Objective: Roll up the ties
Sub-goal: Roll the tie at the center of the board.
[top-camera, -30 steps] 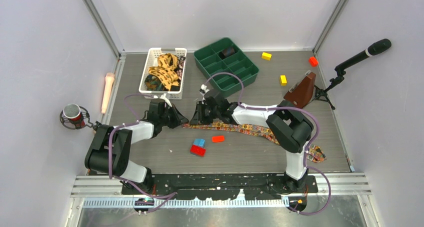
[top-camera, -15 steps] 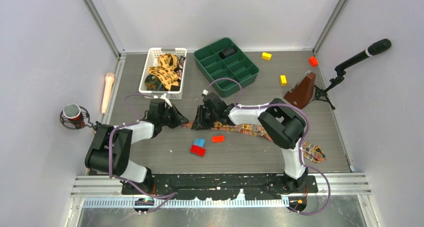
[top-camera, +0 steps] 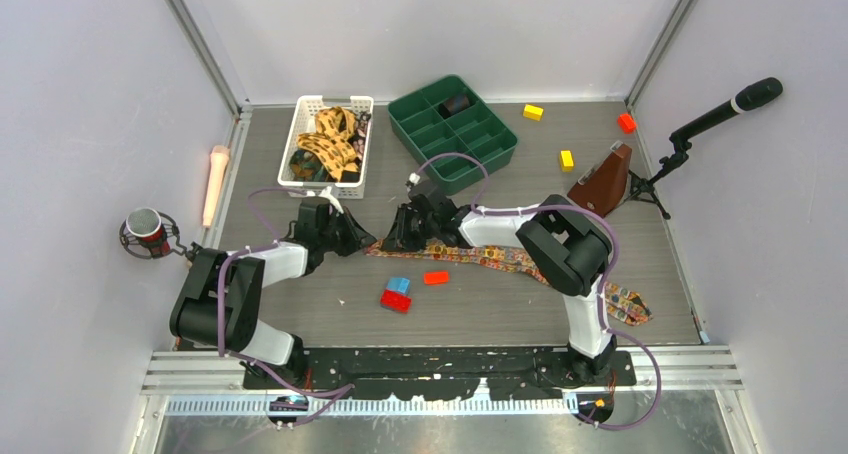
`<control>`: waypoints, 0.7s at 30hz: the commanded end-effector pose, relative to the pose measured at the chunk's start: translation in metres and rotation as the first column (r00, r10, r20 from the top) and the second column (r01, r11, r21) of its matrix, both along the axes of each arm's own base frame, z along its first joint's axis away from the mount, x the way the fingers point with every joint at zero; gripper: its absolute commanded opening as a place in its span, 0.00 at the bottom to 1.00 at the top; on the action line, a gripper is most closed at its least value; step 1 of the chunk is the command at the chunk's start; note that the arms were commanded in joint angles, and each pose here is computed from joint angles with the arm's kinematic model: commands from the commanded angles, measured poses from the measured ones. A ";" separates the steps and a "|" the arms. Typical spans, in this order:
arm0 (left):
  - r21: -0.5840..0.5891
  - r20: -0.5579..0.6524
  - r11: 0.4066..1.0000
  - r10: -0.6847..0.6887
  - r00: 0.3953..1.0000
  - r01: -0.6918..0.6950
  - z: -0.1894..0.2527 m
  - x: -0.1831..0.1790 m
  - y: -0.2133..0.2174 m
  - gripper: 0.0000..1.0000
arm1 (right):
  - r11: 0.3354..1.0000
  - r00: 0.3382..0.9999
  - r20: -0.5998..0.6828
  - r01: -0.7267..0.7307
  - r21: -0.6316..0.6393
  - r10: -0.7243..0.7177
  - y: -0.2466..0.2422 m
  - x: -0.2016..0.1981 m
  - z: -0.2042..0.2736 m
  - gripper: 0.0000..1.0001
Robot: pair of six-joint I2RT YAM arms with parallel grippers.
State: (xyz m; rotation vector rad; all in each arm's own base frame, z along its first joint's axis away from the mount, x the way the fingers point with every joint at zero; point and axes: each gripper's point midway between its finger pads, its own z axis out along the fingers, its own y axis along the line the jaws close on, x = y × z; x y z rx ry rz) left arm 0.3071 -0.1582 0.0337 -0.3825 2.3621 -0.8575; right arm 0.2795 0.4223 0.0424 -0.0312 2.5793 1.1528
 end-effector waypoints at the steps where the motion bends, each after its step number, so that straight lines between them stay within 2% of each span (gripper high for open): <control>1: -0.009 0.060 1.000 -0.002 0.998 0.002 0.014 0.013 -0.004 0.00 | 0.998 0.999 0.039 0.017 0.062 -0.019 0.010 0.015 0.019 0.19; 9: -0.007 0.056 1.000 -0.001 0.998 0.002 0.012 0.013 -0.004 0.00 | 0.999 0.993 0.116 0.038 -0.014 -0.036 -0.009 0.019 0.024 0.18; 15: -0.009 0.057 1.000 0.002 0.998 -0.001 0.013 0.013 -0.004 0.00 | 0.998 0.987 0.158 0.017 0.054 -0.026 -0.002 0.019 0.048 0.21; 21: -0.005 0.057 1.000 0.002 0.998 -0.001 0.013 0.013 -0.003 0.00 | 0.992 0.986 0.164 -0.024 0.127 0.003 0.011 0.018 0.064 0.17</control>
